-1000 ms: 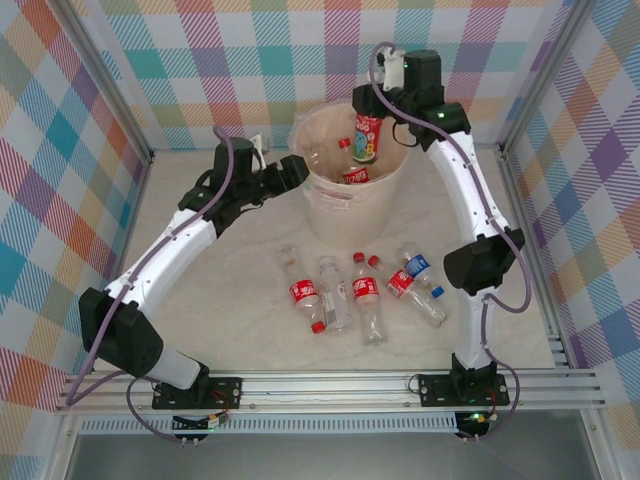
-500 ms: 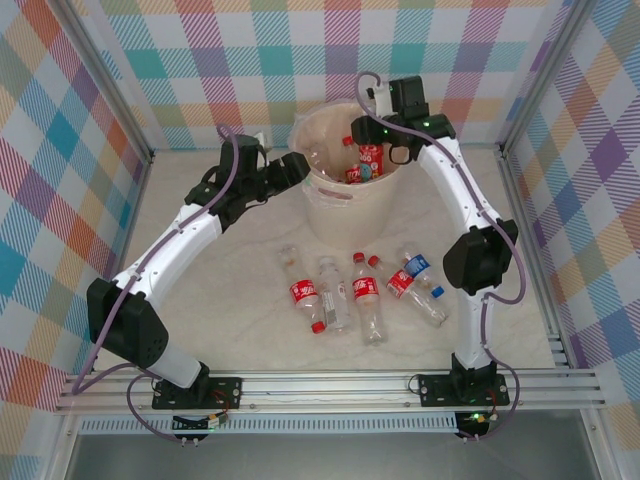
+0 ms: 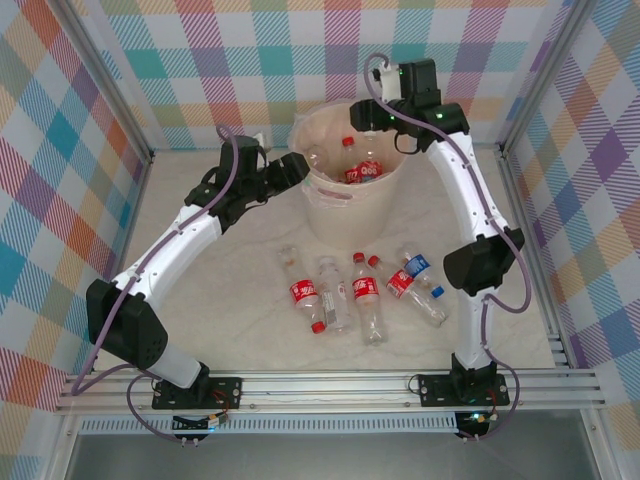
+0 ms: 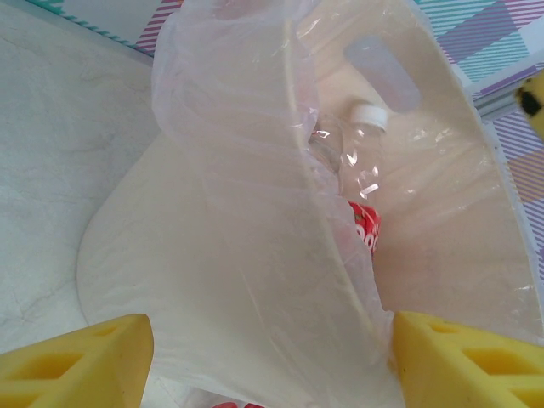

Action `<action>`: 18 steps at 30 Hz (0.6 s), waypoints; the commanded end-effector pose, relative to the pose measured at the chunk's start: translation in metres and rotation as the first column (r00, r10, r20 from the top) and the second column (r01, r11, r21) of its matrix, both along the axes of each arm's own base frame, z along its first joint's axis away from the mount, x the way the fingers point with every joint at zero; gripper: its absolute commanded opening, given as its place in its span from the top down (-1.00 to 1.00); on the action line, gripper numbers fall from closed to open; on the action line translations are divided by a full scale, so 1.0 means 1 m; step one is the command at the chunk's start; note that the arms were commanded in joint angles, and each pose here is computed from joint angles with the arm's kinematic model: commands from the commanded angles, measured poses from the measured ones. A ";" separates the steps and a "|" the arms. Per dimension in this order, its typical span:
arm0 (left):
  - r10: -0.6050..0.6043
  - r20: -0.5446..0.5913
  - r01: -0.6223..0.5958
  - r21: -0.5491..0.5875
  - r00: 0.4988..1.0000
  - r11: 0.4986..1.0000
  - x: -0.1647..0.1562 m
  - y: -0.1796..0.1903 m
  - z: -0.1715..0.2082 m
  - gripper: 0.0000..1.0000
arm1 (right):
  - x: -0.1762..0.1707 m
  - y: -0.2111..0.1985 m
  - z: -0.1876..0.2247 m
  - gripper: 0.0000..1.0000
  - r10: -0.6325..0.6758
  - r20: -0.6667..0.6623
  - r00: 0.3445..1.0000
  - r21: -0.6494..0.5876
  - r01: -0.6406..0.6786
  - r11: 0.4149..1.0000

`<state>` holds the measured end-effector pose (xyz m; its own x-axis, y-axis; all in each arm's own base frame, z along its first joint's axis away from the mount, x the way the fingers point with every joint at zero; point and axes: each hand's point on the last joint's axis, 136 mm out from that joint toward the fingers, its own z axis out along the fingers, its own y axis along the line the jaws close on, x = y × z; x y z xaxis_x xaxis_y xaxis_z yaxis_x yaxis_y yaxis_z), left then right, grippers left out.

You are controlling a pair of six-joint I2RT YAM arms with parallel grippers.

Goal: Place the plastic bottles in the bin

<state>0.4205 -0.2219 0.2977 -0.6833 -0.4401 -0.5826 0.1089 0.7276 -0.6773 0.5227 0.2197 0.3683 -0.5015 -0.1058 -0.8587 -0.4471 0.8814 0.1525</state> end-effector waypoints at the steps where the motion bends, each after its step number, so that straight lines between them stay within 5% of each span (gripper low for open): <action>1: 0.020 -0.050 -0.018 0.040 0.999 0.999 -0.009 0.008 -0.017 -0.45 | -0.015 0.001 0.011 -0.41 0.016 -0.016 1.000 0.014 -0.016 1.000; 10: 0.006 -0.020 -0.005 0.057 1.000 0.998 -0.016 0.012 -0.007 -0.45 | -0.054 -0.010 0.025 -0.30 0.010 -0.059 0.998 0.054 -0.006 0.999; 18: -0.022 0.015 0.021 0.073 1.000 0.997 -0.018 0.012 0.004 -0.52 | -0.133 -0.094 0.004 -0.33 -0.201 -0.212 0.956 -0.051 0.195 0.980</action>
<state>0.4084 -0.2141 0.2988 -0.6843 -0.4086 -0.6040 0.1174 0.7557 -0.6443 0.4213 0.1646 0.3807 -0.6231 -0.0662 -0.7793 -0.3461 0.9169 0.1988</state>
